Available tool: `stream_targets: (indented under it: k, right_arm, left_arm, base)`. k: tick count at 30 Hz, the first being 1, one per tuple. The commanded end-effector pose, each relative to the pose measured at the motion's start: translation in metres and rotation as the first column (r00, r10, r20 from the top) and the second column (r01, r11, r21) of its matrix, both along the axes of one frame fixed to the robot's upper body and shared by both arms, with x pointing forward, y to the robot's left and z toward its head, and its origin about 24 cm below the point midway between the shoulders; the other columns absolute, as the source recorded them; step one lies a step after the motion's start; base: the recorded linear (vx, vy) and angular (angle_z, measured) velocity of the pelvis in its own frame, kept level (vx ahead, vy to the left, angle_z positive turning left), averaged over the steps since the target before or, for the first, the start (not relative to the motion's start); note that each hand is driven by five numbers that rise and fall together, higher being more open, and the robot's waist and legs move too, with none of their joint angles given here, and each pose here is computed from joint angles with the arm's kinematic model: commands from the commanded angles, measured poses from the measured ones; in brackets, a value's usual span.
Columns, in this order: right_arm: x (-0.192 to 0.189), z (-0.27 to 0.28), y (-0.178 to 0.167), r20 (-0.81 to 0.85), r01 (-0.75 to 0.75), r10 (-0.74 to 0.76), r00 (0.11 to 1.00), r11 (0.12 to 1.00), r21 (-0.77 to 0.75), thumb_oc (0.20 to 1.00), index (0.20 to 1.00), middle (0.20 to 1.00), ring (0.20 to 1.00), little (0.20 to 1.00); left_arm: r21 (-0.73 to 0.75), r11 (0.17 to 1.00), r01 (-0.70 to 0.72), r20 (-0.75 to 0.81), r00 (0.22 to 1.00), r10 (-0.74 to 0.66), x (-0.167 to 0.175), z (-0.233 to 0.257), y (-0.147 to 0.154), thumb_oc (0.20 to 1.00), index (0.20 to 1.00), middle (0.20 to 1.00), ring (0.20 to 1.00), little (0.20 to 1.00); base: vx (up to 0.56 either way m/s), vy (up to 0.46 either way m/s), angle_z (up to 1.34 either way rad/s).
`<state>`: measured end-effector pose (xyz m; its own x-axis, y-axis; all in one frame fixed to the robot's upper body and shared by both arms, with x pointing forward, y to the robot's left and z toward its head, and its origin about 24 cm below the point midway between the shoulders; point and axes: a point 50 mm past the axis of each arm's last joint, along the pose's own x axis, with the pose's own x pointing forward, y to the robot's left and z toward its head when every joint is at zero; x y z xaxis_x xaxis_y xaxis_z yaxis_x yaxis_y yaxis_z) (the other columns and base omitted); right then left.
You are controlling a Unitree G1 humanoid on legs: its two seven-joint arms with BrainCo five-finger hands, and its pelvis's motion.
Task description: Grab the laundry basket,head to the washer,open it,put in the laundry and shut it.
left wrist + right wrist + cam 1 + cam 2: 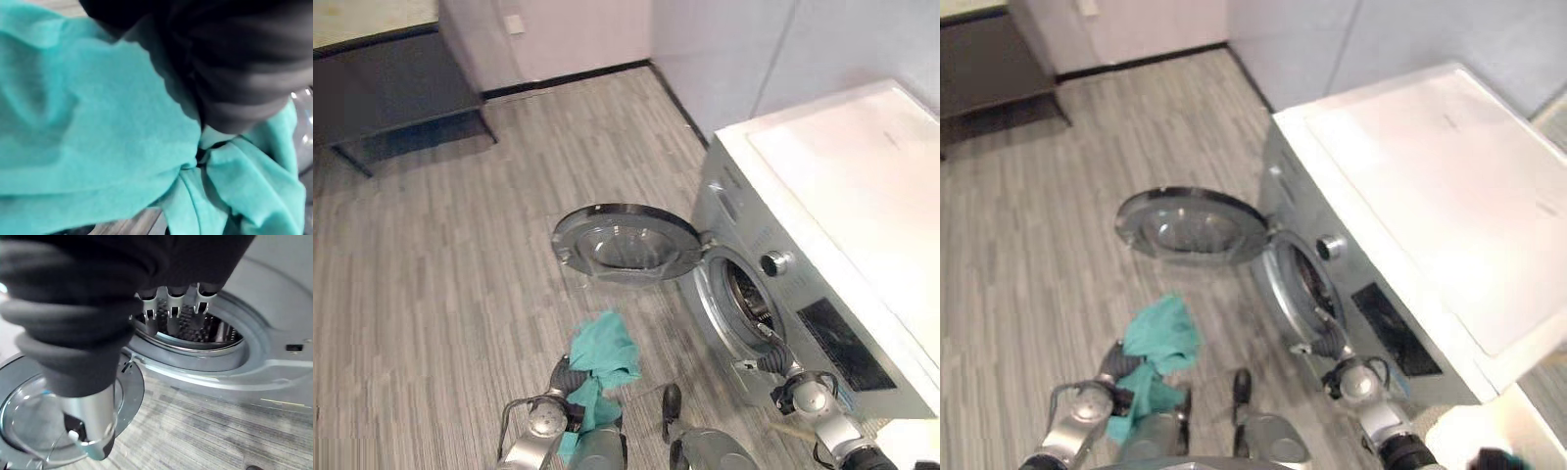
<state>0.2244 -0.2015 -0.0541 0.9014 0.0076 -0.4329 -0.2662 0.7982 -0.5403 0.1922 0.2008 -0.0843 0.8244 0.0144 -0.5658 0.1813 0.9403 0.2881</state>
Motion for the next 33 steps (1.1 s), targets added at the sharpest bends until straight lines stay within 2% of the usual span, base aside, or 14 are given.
stream_targets:
  k: [1, 5, 10, 15, 24, 29, 33]
  right_arm:
    - [-0.002, 0.005, -0.012, 0.034, -0.005, 0.006, 0.999, 0.999, -0.046, 1.0, 1.0, 1.0, 1.0, 1.0]
    - [-0.002, 0.002, -0.014, 0.019, 0.008, -0.007, 1.0, 0.999, -0.039, 1.0, 1.0, 1.0, 1.0, 1.0]
    - [0.001, 0.003, -0.005, 0.024, -0.009, 0.009, 1.0, 1.0, -0.013, 1.0, 1.0, 1.0, 1.0, 1.0]
    - [0.009, 0.005, 0.012, 0.039, -0.067, 0.067, 0.997, 0.998, -0.005, 1.0, 1.0, 1.0, 1.0, 1.0]
    - [-0.003, -0.005, 0.005, 0.007, 0.009, -0.009, 1.0, 0.999, 0.031, 1.0, 1.0, 1.0, 1.0, 1.0]
    - [-0.011, -0.005, -0.011, 0.006, 0.091, -0.091, 0.996, 0.995, 0.039, 1.0, 1.0, 1.0, 1.0, 1.0]
    - [-0.001, 0.002, -0.019, 0.047, 0.151, -0.153, 0.987, 0.987, 0.051, 1.0, 1.0, 1.0, 1.0, 1.0]
  left_arm:
    - [0.031, 0.999, 0.036, 0.124, 0.992, -0.04, 0.021, 0.02, 0.0, 0.2, 0.2, 0.2, 0.2, 0.2]
    - [0.041, 0.996, 0.077, 0.12, 0.989, -0.082, 0.023, 0.019, -0.006, 0.2, 0.2, 0.2, 0.2, 0.2]
    - [0.073, 0.994, 0.087, 0.147, 0.984, -0.097, 0.03, 0.027, 0.0, 0.2, 0.2, 0.2, 0.2, 0.2]
    - [0.082, 0.996, 0.026, 0.193, 0.98, -0.042, 0.037, 0.036, 0.013, 0.2, 0.2, 0.2, 0.2, 0.2]
    - [0.047, 0.994, -0.094, 0.173, 0.981, 0.084, 0.027, 0.028, 0.025, 0.2, 0.2, 0.2, 0.2, 0.2]
    - [-0.025, 0.99, -0.14, 0.173, 0.975, 0.142, 0.026, 0.027, 0.02, 0.2, 0.2, 0.2, 0.2, 0.2]
    - [-0.145, 0.961, -0.234, 0.196, 0.946, 0.26, 0.036, 0.031, 0.012, 0.2, 0.2, 0.2, 0.2, 0.2]
  base:
    - [0.15, 0.202, -1.31]
    - [0.19, 0.302, -1.38]
    - [0.07, 0.232, -1.18]
    - [0.02, 0.147, -1.23]
    - [0.07, -0.003, -0.91]
    - [0.07, -0.119, -0.07]
    - [-0.06, -0.042, -0.34]
